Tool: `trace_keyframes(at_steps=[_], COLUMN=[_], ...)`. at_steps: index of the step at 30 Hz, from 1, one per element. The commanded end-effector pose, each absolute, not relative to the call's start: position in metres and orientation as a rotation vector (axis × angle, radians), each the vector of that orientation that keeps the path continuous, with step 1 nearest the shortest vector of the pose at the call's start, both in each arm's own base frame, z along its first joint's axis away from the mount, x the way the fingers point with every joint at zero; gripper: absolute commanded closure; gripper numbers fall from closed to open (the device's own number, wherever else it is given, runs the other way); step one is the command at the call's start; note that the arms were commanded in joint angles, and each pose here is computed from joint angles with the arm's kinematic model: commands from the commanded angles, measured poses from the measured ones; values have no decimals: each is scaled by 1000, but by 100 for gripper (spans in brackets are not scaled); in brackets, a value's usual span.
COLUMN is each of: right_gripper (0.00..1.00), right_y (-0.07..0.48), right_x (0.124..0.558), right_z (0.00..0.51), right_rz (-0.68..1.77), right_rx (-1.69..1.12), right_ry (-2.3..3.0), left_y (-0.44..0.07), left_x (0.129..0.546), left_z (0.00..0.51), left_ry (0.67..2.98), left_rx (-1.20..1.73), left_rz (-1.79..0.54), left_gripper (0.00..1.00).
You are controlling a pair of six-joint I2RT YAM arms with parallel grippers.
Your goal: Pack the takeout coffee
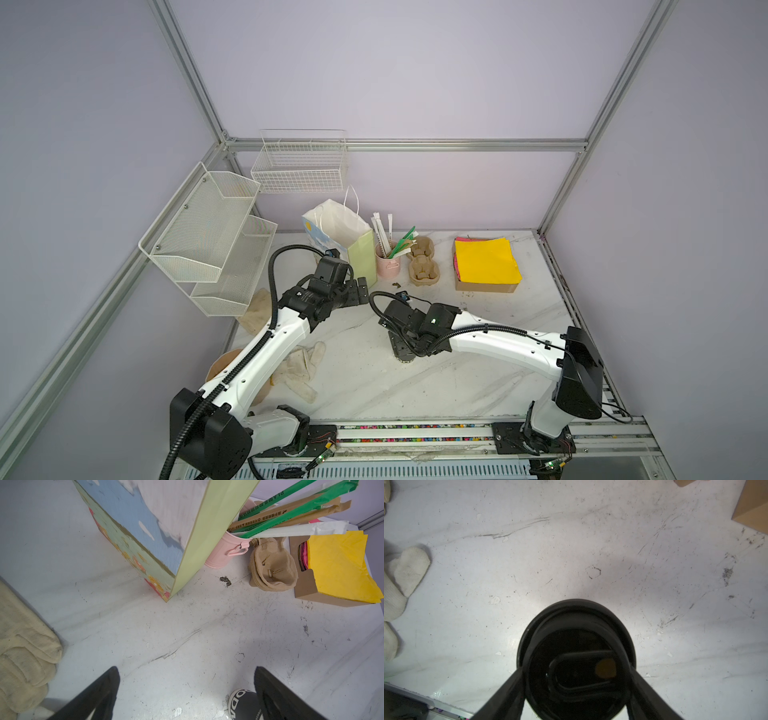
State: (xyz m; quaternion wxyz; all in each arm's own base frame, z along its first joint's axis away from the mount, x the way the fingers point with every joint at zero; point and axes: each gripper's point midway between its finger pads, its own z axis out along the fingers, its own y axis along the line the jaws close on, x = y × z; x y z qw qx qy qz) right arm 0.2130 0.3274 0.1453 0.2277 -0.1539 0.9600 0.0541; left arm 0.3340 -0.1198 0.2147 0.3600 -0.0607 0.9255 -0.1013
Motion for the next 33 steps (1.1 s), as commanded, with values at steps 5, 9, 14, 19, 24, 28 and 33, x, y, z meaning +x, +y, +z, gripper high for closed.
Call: trace_keyframes(at_steps=[5,9,14,19,24,28,33], right_gripper=[26,26,25,25,25,25,25], right_y=[325,326,326,325,320,321,324], right_x=[205,204,200,197,204,201,196], right_z=[126,130,123,123,141,128,120], right_rz=[117,130,136,135,118,115,152], right_rx=[-436,-427,-452,-457,-417,-439,-447], right_ry=[2693,2692,2720,2735,2692,2709,2732], left_y=[-118,-119,-120,-120,-121,-120,-120], left_x=[335,335,335,334,334,333,333], left_z=[207,207,206,207,207,207,206], left_ry=[2390,2391,2395,2393,2395,2394,2398], left_rx=[-131,-129,-124,-125,-122,-123,-121], left_rz=[-254,-259,-265,-264,-269,-270,-267], left_gripper=[0,0,0,0,0,0,0])
